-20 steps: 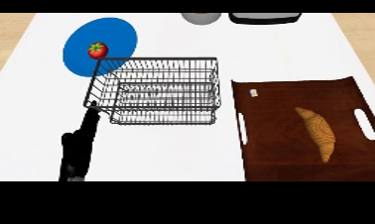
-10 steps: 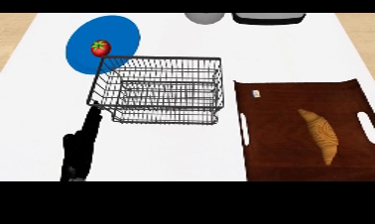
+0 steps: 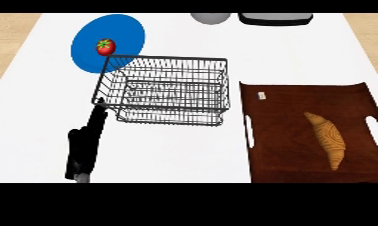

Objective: Pick the croissant from the tray and place it in the tiered basket

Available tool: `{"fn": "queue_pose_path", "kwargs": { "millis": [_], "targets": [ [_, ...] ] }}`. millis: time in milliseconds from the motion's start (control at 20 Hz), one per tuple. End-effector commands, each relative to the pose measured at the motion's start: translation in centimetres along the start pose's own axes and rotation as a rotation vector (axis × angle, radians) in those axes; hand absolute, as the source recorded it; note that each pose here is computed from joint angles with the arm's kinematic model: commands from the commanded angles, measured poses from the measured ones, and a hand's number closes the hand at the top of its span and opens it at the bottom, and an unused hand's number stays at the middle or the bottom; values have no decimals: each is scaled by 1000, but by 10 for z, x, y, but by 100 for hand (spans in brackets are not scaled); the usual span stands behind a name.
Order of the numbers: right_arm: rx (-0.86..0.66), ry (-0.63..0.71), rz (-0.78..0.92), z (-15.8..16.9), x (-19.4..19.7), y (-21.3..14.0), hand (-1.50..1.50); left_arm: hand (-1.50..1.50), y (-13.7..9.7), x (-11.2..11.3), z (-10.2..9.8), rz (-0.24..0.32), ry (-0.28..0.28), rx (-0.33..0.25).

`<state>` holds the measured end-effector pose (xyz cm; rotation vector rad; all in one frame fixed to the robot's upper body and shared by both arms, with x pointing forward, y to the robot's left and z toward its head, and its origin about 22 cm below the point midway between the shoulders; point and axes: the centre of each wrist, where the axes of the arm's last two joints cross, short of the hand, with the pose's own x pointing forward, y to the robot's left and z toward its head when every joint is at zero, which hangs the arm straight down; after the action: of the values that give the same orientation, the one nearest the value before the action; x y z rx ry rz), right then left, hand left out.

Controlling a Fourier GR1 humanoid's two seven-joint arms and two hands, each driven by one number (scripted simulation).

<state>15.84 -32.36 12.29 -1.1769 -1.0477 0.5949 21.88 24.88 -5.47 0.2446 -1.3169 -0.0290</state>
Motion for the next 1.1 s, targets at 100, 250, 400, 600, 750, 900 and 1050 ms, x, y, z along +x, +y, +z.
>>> {"fn": "queue_pose_path", "kwargs": {
  "millis": [100, 250, 400, 600, 750, 900, 1050],
  "targets": [
    [-16, 42, 130, 3, 34, 36, -150, 0, -13, -17, 9, -4, 9, 3],
    [46, 113, 218, -9, 32, 56, -150, 0, -6, 7, 1, -7, 8, -8],
    [71, 139, 269, -8, 37, 34, -150, 0, -16, -6, 5, 14, 13, 6],
    [112, 154, 252, -40, 58, 57, -150, 0, -3, -9, 8, 16, 5, 9],
    [131, 133, 222, -37, 48, 84, -150, 0, -3, -1, -2, -3, 18, 17],
    [136, 145, 242, -28, 50, 90, -150, 0, 1, 5, -5, -3, 14, 14],
    [198, 178, 319, -39, 55, 82, -150, 0, 6, -11, 3, -3, 26, 14]
  ]
}}
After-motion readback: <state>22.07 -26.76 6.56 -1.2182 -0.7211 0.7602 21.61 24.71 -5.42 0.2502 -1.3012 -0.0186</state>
